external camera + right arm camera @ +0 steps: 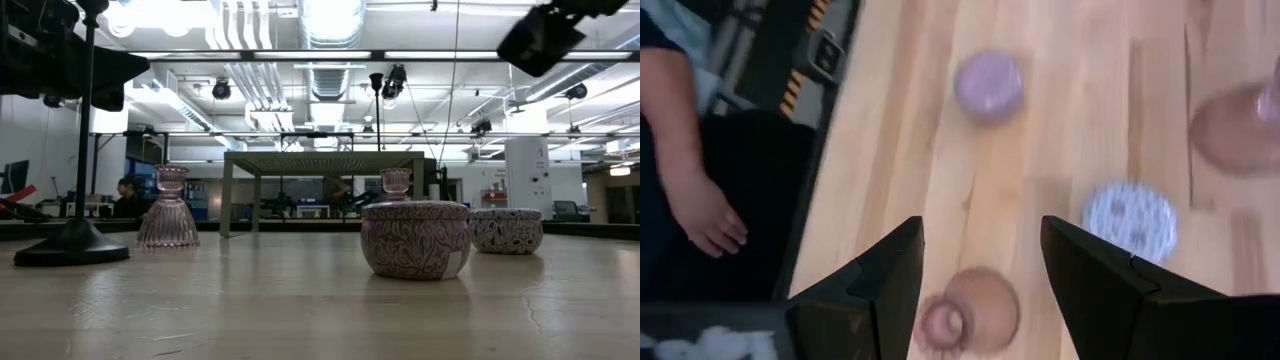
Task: Pick & Place candle stick holders
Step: Put the bottom pink glass candle holder on the shelf
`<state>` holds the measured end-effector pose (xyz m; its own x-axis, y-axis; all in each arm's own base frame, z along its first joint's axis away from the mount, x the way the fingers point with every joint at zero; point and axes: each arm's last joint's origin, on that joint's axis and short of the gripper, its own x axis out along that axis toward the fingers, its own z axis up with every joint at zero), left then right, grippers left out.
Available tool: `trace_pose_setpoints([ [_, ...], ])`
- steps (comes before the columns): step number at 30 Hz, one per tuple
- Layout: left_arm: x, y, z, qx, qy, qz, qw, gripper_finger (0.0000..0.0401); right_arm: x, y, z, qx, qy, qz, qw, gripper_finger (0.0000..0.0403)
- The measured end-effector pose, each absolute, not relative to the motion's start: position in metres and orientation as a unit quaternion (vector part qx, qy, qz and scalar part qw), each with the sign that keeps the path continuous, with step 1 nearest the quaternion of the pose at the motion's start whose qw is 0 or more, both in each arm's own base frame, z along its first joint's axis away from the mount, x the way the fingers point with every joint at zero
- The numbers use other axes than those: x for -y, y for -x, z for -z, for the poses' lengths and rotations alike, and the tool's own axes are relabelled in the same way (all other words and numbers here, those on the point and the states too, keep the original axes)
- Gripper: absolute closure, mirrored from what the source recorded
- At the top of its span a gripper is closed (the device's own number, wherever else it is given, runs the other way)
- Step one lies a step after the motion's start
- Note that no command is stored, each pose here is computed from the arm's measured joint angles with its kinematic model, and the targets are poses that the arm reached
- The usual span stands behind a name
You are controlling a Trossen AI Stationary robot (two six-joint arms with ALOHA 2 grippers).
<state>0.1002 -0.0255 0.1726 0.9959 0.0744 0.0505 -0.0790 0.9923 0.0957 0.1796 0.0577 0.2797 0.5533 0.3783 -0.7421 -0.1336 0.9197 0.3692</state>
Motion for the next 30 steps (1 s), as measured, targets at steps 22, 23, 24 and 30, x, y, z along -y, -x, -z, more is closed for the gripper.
trace_pose_setpoints([
  [22,0.026,-0.100,-0.172,0.022,-0.049,-0.038,0.998,0.0387,-0.115,-0.177,-0.234,-0.597,-0.123,-0.090,0.788,0.0207],
  [23,0.026,-0.100,-0.172,0.022,-0.049,-0.038,0.998,0.0387,-0.116,-0.178,-0.233,-0.601,-0.121,-0.090,0.785,0.0207],
  [24,0.025,-0.100,-0.172,0.022,-0.049,-0.038,0.998,0.0387,-0.118,-0.178,-0.231,-0.604,-0.118,-0.090,0.783,0.0207],
  [30,0.026,-0.100,-0.172,0.022,-0.049,-0.038,0.998,0.0387,-0.123,-0.183,-0.222,-0.620,-0.110,-0.082,0.773,0.0207],
])
